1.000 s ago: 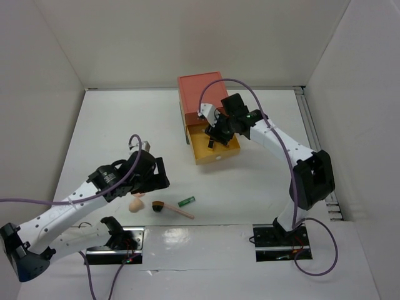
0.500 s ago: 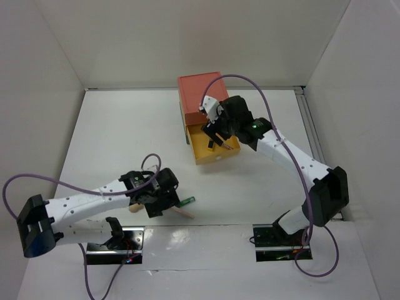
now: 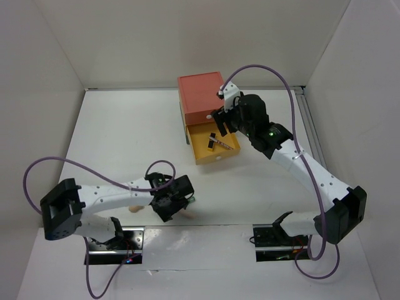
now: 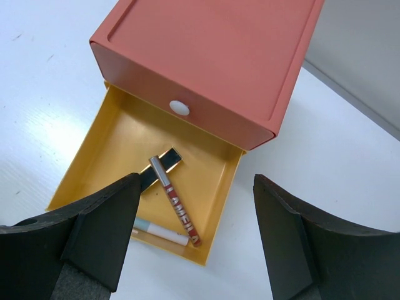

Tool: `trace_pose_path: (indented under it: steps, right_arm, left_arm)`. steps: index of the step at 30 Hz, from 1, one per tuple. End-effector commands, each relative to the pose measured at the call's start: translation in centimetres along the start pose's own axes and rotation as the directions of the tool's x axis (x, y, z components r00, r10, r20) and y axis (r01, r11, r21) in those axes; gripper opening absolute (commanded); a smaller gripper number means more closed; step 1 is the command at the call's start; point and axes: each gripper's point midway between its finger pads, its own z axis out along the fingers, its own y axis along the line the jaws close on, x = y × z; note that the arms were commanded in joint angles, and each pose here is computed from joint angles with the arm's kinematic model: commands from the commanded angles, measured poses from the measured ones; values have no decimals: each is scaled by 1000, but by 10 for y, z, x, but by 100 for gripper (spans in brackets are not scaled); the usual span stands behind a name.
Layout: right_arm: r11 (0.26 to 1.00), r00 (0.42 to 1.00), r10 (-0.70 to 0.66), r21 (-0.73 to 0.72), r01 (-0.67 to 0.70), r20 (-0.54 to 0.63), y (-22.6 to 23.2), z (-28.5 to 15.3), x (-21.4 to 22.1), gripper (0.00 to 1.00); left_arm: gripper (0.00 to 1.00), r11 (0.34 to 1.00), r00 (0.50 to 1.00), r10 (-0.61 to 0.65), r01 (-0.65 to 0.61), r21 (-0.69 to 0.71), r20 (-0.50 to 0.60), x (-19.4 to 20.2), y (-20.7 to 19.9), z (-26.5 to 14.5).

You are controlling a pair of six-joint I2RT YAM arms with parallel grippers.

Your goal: Organize the makeup

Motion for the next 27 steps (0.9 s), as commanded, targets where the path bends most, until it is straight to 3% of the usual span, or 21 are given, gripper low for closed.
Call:
trace_pose_path:
  steps: [1, 8, 15, 20, 27]
  right_arm:
    - [998, 998, 37, 43, -40, 59, -9, -6, -13, 80]
    - [999, 999, 35, 25, -36, 34, -4, 1, -4, 81]
    - [998, 999, 35, 43, -36, 31, -7, 4, -3, 81]
    - [999, 998, 35, 13, -36, 45, -2, 5, -7, 81]
    - [999, 997, 37, 27, -39, 63, -6, -2, -12, 81]
  left_arm:
    - [71, 999, 999, -40, 40, -7, 33, 0, -19, 5]
    - [70, 996, 997, -56, 59, -68, 52, 5, -21, 20]
    - [59, 989, 995, -100, 102, -109, 25, 13, -6, 44]
    - [59, 988, 996, -84, 88, -128, 30, 15, -8, 49]
    - [39, 983, 996, -78, 83, -165, 33, 14, 2, 52]
